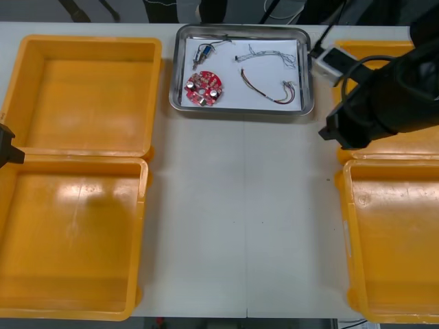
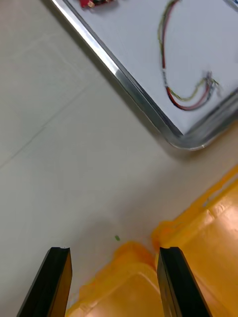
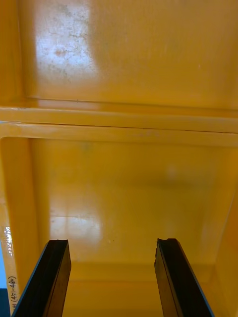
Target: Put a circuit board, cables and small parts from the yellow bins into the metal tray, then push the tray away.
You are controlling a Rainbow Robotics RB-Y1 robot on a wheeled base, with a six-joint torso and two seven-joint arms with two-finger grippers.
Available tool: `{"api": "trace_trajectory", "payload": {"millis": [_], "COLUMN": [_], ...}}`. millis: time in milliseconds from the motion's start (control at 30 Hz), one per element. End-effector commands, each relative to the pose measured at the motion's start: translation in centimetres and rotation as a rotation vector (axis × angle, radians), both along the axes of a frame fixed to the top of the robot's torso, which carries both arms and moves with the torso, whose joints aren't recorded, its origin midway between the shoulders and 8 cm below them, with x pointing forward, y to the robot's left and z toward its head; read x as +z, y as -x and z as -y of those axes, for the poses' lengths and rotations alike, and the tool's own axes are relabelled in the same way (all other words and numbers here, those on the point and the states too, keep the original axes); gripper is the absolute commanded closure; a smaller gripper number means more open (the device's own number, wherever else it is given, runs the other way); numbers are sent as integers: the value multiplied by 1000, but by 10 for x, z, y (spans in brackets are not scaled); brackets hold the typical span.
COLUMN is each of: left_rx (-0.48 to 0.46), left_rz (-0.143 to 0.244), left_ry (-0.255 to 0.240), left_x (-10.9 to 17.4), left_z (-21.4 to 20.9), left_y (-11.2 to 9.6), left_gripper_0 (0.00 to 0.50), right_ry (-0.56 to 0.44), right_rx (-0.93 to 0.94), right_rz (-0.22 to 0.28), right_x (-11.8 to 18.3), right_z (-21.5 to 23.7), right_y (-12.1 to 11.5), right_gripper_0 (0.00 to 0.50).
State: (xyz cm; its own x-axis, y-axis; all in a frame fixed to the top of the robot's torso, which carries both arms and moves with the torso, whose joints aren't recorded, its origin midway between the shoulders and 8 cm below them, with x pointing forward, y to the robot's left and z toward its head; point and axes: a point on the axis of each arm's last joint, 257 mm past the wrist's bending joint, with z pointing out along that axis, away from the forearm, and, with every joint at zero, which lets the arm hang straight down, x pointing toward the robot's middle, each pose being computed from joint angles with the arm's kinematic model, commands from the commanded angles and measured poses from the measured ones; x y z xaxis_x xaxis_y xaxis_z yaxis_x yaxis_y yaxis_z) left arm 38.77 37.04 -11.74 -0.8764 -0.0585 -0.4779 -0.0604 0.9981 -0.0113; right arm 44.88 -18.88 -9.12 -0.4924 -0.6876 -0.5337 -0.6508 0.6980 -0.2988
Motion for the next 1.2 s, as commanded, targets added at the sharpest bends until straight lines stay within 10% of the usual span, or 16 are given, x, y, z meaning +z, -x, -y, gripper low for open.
{"api": "trace_trajectory", "payload": {"millis": [33,467,1200], "left_rx": [-83,-83,-83], "left_rz": [32,32,32], "left_ry": [-46,-46,-46], "left_x": [6,6,6], "left_z": [0,0,0], "left_y": [0,0,0], "left_gripper_0": [0,0,0], "right_ry": [-46,-204,-154], "right_rx": [-189,-544,-768], "right_rz": [2,-130,-159], "right_x": [1,-32,-53], "right_z": [69,150,238], "right_y": [9,53,94], "right_gripper_0": [0,0,0]}}
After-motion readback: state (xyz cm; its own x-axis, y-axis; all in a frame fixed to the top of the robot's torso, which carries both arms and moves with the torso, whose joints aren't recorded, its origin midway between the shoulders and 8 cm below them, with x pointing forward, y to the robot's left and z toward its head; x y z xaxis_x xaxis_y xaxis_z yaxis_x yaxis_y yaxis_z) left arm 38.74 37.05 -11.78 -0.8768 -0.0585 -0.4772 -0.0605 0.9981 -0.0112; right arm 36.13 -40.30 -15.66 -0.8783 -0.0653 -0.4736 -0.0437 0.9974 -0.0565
